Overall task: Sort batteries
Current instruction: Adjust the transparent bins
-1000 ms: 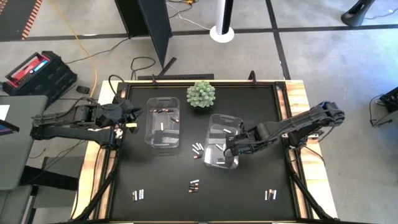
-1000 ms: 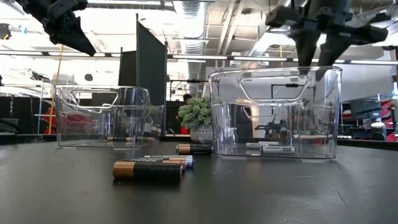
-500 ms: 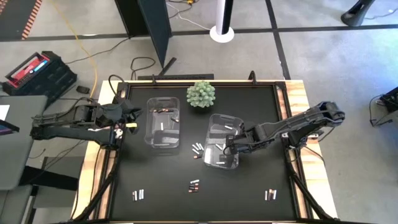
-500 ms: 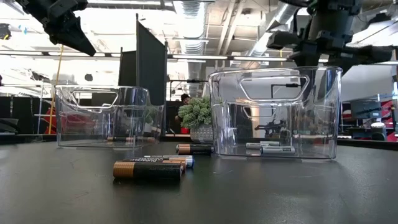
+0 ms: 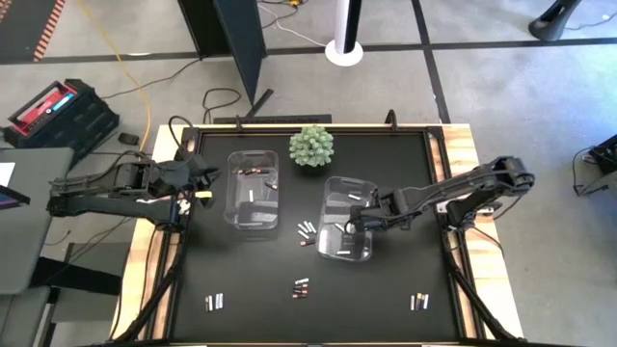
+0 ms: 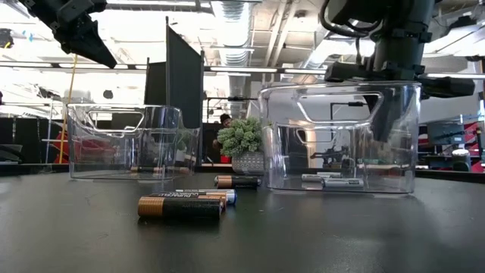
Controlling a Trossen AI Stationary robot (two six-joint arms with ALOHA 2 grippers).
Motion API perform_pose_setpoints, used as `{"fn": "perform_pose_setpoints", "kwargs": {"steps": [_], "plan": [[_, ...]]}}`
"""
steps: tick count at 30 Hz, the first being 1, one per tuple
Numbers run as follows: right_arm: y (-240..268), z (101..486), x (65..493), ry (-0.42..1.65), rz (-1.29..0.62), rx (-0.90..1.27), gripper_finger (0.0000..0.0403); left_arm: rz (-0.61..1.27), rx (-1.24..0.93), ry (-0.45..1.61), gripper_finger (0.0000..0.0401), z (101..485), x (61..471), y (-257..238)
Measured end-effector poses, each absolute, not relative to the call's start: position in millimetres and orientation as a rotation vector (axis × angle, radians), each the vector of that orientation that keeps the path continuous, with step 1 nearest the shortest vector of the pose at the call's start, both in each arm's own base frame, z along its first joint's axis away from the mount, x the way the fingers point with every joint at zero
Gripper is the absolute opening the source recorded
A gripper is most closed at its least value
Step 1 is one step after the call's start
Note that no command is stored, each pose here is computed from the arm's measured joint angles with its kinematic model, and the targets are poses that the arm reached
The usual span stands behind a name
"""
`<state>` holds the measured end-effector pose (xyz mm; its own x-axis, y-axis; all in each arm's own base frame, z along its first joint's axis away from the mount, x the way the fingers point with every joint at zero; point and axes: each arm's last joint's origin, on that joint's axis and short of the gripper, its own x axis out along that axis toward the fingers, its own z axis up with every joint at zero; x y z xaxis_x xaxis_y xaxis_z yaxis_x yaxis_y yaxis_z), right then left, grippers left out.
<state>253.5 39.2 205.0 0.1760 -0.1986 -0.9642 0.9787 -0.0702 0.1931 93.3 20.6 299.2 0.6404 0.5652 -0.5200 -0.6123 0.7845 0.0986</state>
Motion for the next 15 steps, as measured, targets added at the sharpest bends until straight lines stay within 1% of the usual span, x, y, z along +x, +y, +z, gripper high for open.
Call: {"fn": "perform_pose_setpoints", "kwargs": {"steps": [2,3,9,15], "plan": [[37,205,254,0.893,-1.218,1.202,0.0019,0.673,-0.089,0.562,0.0073,299,93,21],[35,205,254,0.896,-1.217,1.195,0.0012,0.672,-0.090,0.561,0.0073,299,93,21],[15,205,252,0.922,-1.263,1.160,0.0011,0.672,-0.090,0.561,0.0073,299,93,21],[-22,205,251,0.957,-1.271,1.099,0.0003,0.679,-0.112,0.552,0.0073,299,93,21]]}}
